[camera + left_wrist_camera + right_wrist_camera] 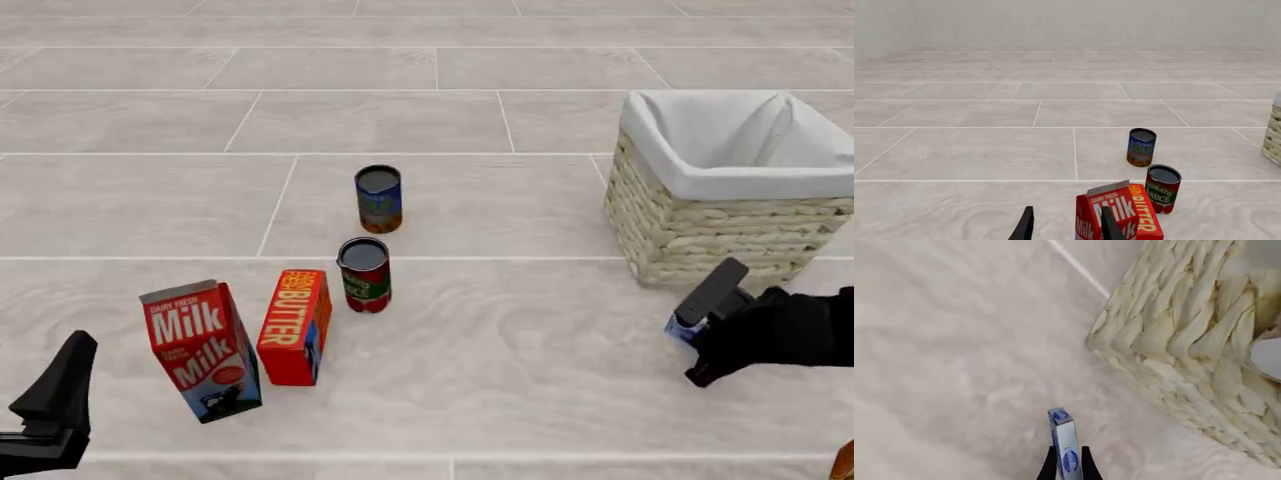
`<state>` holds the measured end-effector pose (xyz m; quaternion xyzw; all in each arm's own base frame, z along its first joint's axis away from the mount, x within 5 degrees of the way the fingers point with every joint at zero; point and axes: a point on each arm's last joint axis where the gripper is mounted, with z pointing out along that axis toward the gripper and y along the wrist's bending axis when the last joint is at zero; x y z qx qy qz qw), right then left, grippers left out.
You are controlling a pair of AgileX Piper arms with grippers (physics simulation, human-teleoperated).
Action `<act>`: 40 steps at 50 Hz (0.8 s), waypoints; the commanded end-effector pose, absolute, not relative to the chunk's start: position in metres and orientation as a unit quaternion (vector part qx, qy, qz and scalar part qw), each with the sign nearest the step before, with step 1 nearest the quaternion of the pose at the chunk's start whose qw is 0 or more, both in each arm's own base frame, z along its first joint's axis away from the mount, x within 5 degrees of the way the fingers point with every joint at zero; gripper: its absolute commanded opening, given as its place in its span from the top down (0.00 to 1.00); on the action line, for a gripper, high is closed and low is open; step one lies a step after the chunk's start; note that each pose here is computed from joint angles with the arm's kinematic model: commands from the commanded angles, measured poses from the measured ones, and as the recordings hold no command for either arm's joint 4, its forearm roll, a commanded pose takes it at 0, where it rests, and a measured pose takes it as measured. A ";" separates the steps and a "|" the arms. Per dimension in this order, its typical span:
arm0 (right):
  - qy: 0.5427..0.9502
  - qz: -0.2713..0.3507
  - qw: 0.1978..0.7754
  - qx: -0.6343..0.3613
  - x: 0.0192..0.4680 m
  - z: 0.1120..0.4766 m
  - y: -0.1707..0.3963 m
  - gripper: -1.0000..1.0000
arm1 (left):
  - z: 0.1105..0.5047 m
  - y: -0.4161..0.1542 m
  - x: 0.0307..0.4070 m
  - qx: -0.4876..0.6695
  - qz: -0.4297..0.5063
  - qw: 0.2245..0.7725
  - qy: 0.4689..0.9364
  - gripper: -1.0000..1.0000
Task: Pick the cream cheese and place it in the basket.
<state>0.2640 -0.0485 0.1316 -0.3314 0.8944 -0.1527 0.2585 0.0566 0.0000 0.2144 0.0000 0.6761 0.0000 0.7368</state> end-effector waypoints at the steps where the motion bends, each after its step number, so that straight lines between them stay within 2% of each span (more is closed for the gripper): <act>1: 0.907 -0.138 0.264 -0.296 0.252 0.133 -0.042 1.00 | 0.214 0.000 0.057 0.000 0.000 0.737 0.676 0.00; 10: 0.895 -0.148 0.277 -0.315 0.234 0.154 -0.036 1.00 | 0.214 0.000 0.057 0.000 0.000 0.737 0.676 0.00; 11: 0.891 -0.152 0.290 -0.314 0.229 0.166 -0.033 1.00 | 0.214 0.000 0.057 0.000 0.000 0.737 0.676 0.00; 22: 0.868 -0.167 0.325 -0.335 0.195 0.203 -0.021 1.00 | 0.214 0.000 0.057 0.000 0.000 0.737 0.676 0.00; 25: 0.857 -0.163 0.355 -0.335 0.177 0.231 -0.010 1.00 | 0.214 0.000 0.057 0.000 0.000 0.737 0.676 0.00; 28: 0.848 -0.170 0.368 -0.342 0.168 0.240 -0.008 1.00 | 0.214 0.000 0.057 0.000 0.000 0.737 0.676 0.00; 30: 0.850 -0.160 0.365 -0.343 0.160 0.243 -0.005 1.00 | 0.214 0.000 0.057 0.000 0.000 0.737 0.676 0.00; 33: 0.845 -0.146 0.397 -0.328 0.148 0.265 0.003 1.00 | 0.214 0.000 0.057 0.000 0.000 0.737 0.676 0.00; 40: 0.836 -0.130 0.435 -0.309 0.130 0.289 0.008 1.00 | 0.214 0.000 0.057 0.000 0.000 0.737 0.676 0.00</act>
